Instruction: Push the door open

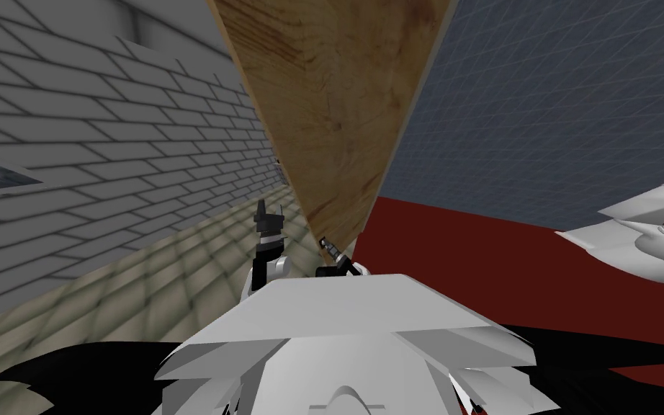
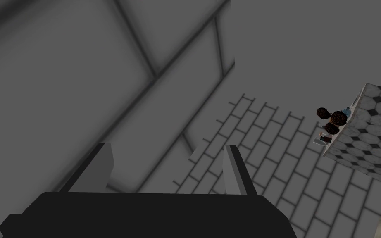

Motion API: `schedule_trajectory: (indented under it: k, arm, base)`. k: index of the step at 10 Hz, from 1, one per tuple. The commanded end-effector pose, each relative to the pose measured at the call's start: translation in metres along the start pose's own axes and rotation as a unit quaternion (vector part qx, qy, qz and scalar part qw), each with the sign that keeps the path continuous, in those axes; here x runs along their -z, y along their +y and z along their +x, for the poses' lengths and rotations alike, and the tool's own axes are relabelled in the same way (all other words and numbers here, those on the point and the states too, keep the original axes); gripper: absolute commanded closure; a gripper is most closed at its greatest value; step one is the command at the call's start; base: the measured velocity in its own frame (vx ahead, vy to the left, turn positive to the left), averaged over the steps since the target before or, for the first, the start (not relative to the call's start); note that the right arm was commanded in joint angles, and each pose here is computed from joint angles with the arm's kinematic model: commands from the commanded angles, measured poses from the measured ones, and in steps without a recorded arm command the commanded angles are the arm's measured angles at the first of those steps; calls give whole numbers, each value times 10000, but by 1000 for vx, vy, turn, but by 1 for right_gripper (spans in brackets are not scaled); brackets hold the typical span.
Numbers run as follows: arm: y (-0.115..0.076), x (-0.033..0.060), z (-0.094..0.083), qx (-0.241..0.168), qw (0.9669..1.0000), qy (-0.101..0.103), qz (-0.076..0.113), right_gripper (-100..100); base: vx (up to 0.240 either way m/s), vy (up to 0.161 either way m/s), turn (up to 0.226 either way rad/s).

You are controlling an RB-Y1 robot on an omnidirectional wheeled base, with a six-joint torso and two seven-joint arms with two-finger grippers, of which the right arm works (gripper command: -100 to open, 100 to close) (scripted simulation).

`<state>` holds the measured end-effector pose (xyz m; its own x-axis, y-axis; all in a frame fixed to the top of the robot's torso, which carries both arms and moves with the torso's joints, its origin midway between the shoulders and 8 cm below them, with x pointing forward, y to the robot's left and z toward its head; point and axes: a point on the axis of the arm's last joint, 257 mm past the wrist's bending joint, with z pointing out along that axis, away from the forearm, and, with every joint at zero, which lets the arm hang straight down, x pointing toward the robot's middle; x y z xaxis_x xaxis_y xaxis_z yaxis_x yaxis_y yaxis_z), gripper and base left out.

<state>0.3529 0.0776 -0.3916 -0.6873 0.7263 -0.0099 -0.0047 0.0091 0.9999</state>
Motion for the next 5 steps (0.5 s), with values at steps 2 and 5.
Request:
schedule_trajectory:
  k: [2, 5]
  arm:
    - [-4, 5, -2, 1, 10000, 0, 5, 100]
    - [-4, 5, -2, 1, 10000, 0, 5, 100]
  base:
    - [-17, -17, 1]
    - [-15, -16, 1]
